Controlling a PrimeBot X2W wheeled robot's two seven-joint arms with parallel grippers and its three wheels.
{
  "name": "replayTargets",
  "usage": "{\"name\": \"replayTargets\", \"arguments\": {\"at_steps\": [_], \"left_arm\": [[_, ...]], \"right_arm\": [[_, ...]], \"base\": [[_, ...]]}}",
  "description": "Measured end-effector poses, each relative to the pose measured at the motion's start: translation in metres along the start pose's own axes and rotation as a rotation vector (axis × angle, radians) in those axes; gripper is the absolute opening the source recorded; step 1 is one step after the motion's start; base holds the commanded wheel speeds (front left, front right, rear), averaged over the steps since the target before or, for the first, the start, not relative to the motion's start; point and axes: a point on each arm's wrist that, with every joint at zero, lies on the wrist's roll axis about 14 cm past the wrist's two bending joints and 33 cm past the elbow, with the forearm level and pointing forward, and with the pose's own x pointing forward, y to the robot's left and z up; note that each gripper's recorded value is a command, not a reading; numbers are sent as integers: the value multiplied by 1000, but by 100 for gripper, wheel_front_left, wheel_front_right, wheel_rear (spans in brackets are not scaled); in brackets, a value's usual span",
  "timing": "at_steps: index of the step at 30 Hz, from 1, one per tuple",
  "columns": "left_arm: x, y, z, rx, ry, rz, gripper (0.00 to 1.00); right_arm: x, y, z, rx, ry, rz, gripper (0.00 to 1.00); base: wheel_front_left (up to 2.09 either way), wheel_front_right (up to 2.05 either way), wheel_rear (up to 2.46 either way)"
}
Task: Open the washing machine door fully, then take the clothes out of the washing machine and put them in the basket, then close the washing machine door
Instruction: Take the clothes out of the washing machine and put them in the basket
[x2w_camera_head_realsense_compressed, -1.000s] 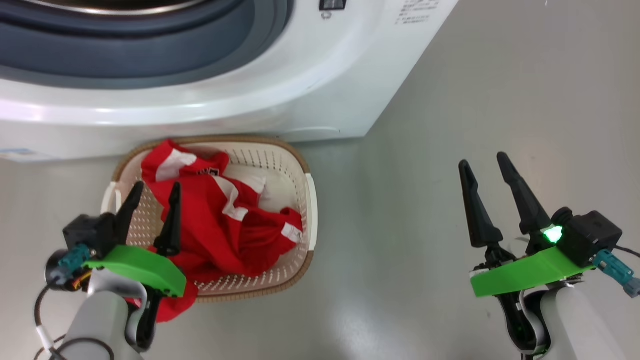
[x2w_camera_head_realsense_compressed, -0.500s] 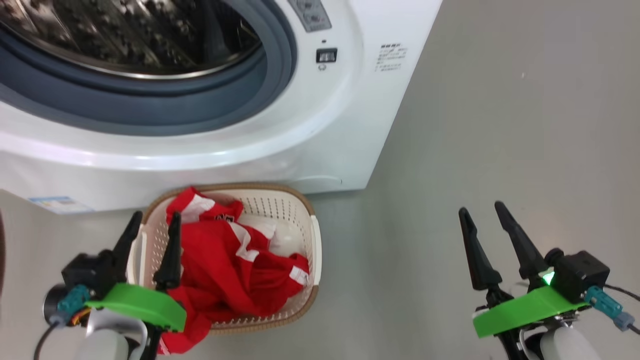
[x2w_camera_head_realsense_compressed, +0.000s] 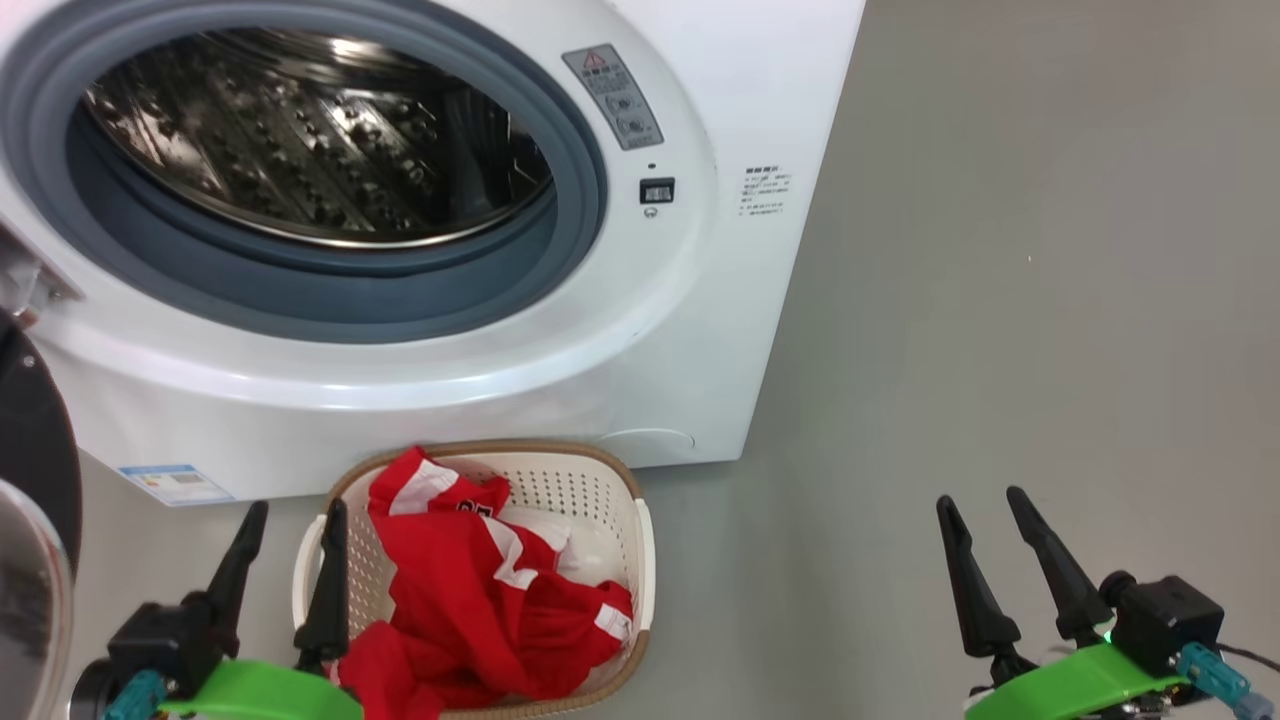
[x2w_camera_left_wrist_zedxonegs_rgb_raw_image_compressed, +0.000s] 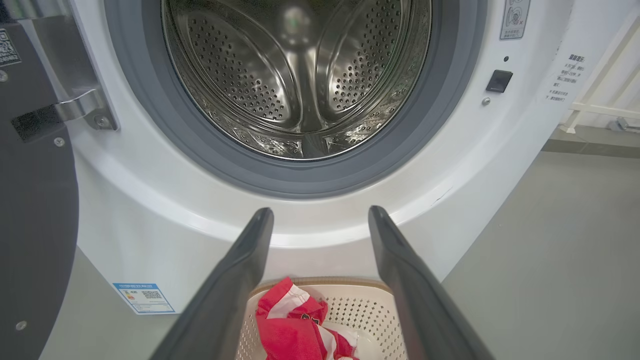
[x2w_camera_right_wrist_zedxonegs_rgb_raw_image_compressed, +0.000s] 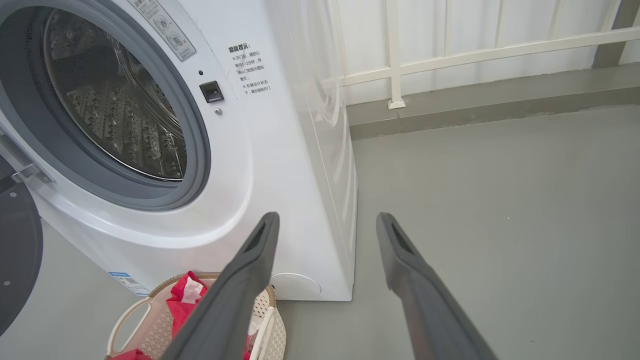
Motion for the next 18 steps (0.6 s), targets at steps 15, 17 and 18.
{"name": "replayTargets", "arguments": {"at_steps": [15, 17, 18], "left_arm": [[-34, 10, 7, -2, -32, 48, 100], [-34, 10, 8, -2, -36, 49, 100], [-34, 11, 9, -1, -38, 50, 100]], "right_arm": [[-17, -2, -6, -1, 18, -11, 100], [-17, -3, -6, -1, 17, -14, 100], [-16, -4, -6, -1, 17, -17, 100]], "base": [[0, 0, 0], [0, 0, 0], [0, 0, 0]]}}
